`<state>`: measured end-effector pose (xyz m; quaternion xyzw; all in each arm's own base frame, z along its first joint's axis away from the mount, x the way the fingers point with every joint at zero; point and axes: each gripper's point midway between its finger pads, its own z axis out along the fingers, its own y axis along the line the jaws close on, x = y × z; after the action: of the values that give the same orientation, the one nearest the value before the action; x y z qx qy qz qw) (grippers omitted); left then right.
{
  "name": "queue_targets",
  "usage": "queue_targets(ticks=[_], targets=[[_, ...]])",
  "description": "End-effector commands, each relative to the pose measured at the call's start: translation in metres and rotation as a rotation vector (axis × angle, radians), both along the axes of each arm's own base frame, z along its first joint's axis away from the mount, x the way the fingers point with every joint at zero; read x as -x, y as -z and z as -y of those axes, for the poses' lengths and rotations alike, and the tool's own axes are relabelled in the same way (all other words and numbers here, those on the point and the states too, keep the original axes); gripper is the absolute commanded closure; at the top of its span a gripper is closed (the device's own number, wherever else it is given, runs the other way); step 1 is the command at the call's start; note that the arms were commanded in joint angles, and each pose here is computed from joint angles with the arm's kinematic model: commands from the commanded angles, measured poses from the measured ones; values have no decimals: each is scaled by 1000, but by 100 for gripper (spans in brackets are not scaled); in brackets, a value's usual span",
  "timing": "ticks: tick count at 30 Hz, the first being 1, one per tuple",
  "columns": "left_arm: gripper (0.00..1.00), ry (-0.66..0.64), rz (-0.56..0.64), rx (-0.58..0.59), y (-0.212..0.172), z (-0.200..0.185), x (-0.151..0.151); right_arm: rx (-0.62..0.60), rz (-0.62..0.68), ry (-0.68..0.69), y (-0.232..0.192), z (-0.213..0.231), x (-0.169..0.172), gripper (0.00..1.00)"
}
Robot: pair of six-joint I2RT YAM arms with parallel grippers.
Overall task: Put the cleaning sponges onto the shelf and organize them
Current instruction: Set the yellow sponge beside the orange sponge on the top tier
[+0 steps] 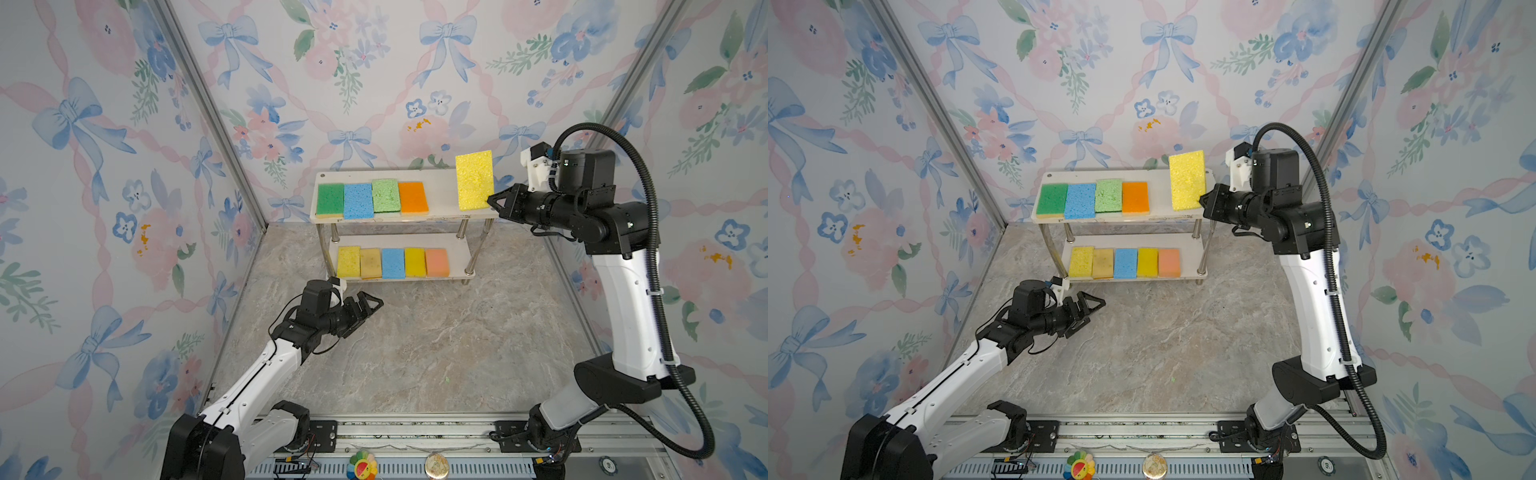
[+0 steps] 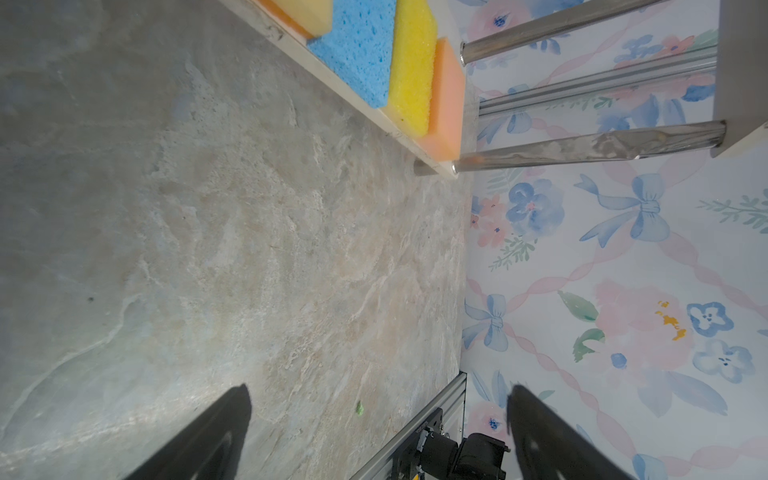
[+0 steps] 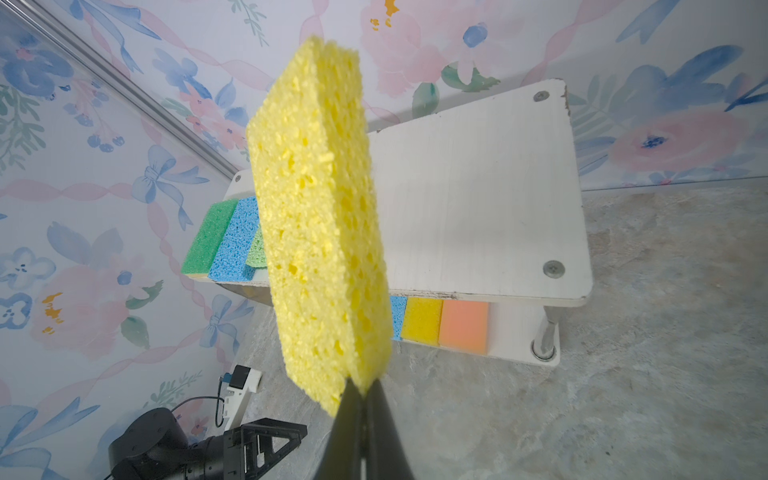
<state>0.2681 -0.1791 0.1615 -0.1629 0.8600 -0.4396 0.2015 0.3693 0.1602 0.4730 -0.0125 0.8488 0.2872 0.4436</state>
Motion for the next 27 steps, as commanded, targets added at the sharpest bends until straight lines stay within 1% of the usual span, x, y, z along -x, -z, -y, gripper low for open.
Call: queue_targets(ticks=[1,8,18,27], targets=[[2,-5,7,-8,3,-6,4,-23,-32,-19,3,-4,-5,94],[2,-21,-9,5,9,-16,4,-66,-67,-22,11,-11,-22,94],[2,-16,-19,3,15,-21,3,-98,-107,-20,20,-18,-36,95],[2,8,-22,6,13,-17,-2,-106,-207,-32,45,-25,-44,95]])
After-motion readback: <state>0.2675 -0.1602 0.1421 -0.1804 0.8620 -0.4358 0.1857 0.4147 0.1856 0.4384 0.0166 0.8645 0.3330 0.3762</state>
